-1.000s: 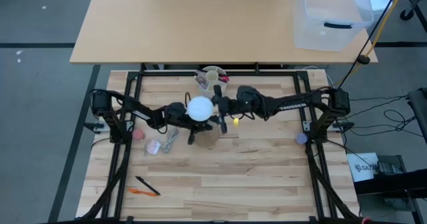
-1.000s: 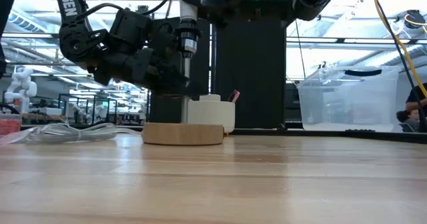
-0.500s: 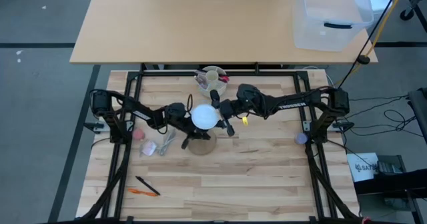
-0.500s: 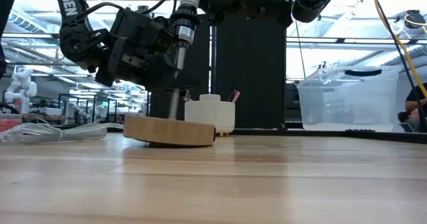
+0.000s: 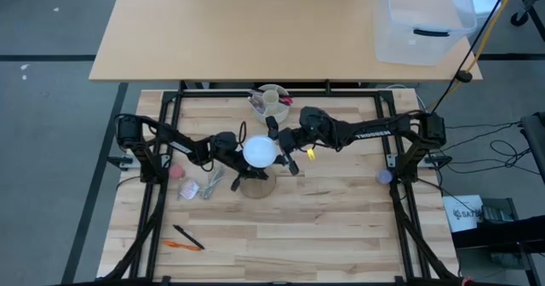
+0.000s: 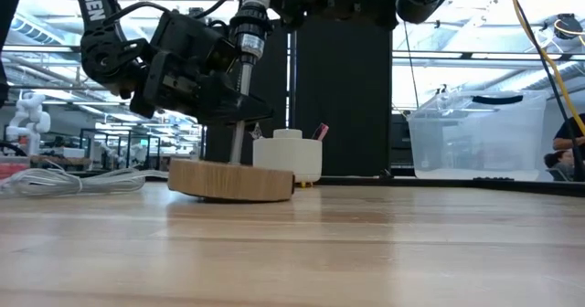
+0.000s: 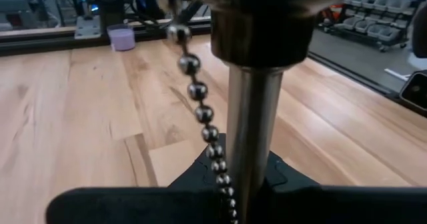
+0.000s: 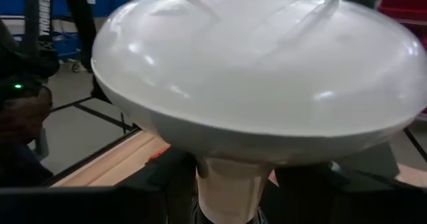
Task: Screw lightbulb
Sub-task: Remove the lightbulb from the wooden lamp
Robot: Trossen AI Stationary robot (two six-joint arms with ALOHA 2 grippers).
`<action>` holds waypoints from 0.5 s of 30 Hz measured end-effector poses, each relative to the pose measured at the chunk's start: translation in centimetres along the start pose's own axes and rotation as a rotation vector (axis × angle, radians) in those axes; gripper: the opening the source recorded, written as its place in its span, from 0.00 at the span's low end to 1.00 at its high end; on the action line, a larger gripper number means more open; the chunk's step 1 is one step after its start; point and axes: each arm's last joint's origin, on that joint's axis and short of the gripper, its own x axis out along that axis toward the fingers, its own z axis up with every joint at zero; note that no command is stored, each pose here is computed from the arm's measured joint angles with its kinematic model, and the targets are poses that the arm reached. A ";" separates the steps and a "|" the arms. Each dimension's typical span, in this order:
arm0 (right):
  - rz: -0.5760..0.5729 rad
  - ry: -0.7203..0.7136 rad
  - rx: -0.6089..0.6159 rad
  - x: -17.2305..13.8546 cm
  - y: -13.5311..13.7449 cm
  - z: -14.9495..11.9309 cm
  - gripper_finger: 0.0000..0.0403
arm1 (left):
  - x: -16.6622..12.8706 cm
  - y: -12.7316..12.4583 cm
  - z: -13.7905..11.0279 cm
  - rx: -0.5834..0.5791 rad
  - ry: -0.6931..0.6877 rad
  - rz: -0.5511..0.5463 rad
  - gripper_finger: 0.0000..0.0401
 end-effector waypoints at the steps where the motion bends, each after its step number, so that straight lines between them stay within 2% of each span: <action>1: -0.013 0.007 0.002 0.0 0.0 0.0 0.45 | 0.0 0.0 0.0 -0.001 0.003 0.008 0.06; 15: -0.115 0.126 0.051 -0.3 0.6 0.3 0.65 | 0.0 0.6 -0.1 -0.042 0.031 0.225 0.06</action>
